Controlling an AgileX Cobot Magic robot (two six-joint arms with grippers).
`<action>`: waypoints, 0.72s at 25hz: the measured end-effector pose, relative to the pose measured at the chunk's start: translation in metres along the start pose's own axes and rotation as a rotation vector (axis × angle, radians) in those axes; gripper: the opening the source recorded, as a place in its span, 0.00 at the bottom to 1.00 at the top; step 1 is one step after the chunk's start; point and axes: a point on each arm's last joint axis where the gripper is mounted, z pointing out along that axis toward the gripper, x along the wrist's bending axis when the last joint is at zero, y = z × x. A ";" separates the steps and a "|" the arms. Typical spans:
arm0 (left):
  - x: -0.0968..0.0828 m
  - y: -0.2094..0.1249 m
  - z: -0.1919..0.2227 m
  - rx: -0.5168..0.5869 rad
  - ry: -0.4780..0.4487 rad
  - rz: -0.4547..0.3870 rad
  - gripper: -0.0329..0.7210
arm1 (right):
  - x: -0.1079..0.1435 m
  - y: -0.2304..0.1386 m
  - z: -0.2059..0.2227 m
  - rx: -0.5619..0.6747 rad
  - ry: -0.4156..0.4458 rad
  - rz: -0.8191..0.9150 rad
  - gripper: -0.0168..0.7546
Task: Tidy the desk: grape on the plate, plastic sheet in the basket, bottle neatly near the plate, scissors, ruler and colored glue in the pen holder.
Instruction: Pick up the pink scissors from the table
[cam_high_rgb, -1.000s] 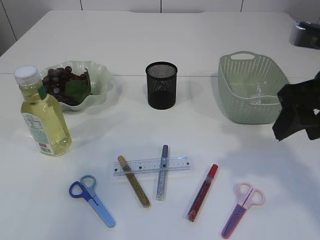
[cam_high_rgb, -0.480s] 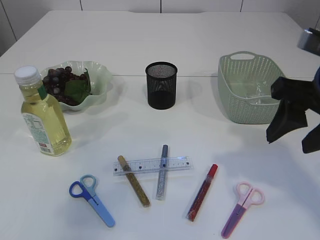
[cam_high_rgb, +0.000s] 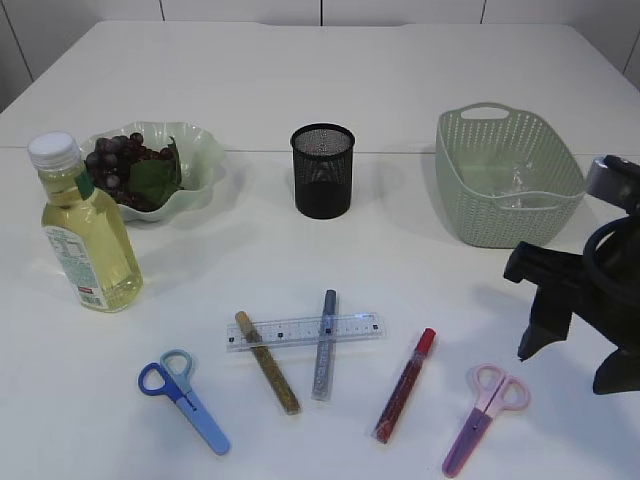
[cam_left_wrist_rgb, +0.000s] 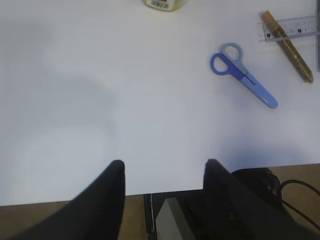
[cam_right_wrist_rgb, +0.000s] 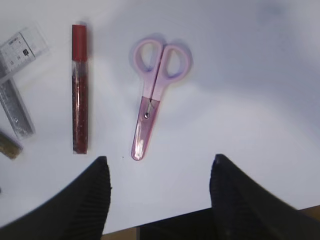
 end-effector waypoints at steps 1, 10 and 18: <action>-0.001 0.000 0.000 0.001 -0.001 0.007 0.54 | 0.000 0.000 0.002 -0.009 -0.011 0.024 0.66; -0.003 -0.001 0.000 0.001 0.004 0.040 0.54 | 0.015 -0.007 0.047 0.043 -0.132 0.089 0.66; -0.001 0.000 0.000 -0.003 0.027 0.048 0.54 | 0.018 -0.004 0.065 0.057 -0.158 0.121 0.66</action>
